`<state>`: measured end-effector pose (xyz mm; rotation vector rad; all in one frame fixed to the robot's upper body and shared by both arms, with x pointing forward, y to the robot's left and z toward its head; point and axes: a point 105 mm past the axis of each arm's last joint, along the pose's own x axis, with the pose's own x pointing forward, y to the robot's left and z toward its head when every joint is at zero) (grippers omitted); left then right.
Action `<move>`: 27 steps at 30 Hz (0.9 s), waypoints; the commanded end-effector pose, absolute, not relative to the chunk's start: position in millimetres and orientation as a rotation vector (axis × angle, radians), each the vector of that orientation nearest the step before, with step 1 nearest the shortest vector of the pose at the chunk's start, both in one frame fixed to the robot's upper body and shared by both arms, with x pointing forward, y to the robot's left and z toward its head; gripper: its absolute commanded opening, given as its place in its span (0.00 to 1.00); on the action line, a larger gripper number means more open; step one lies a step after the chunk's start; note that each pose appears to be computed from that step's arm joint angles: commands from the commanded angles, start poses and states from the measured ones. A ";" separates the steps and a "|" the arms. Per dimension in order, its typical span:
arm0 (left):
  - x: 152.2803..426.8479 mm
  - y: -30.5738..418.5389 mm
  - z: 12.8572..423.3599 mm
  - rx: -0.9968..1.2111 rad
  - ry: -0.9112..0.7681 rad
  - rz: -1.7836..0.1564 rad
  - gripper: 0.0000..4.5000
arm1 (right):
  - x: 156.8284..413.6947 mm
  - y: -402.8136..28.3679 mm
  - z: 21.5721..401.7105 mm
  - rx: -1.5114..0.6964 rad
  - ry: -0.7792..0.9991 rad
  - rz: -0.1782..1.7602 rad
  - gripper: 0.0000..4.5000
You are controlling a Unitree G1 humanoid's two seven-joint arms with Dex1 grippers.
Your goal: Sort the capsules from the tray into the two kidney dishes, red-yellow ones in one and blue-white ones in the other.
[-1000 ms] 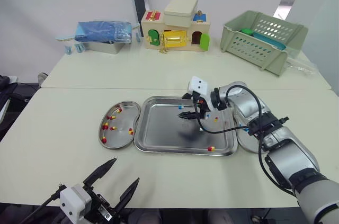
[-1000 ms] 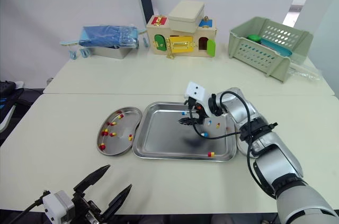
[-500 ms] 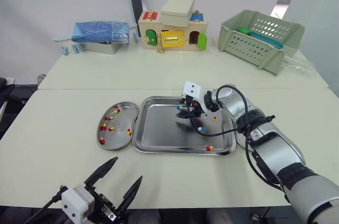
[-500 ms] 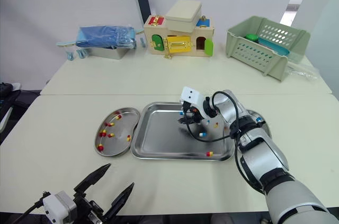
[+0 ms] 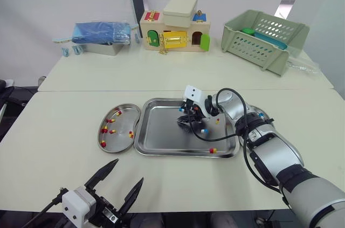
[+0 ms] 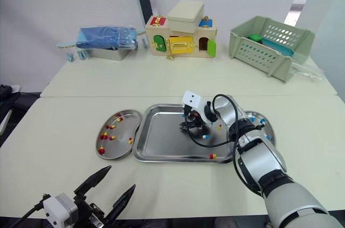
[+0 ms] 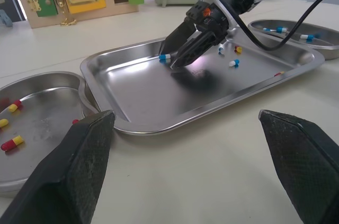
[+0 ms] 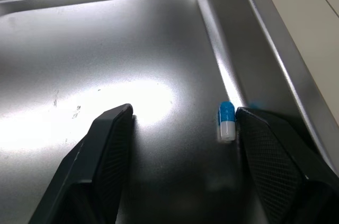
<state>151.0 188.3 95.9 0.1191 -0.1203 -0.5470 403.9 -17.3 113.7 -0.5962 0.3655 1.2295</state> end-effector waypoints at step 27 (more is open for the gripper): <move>144.5 196.9 88.8 0.117 -0.123 -0.567 1.00 | 392.5 -13.5 141.5 -0.505 0.266 1.297 0.00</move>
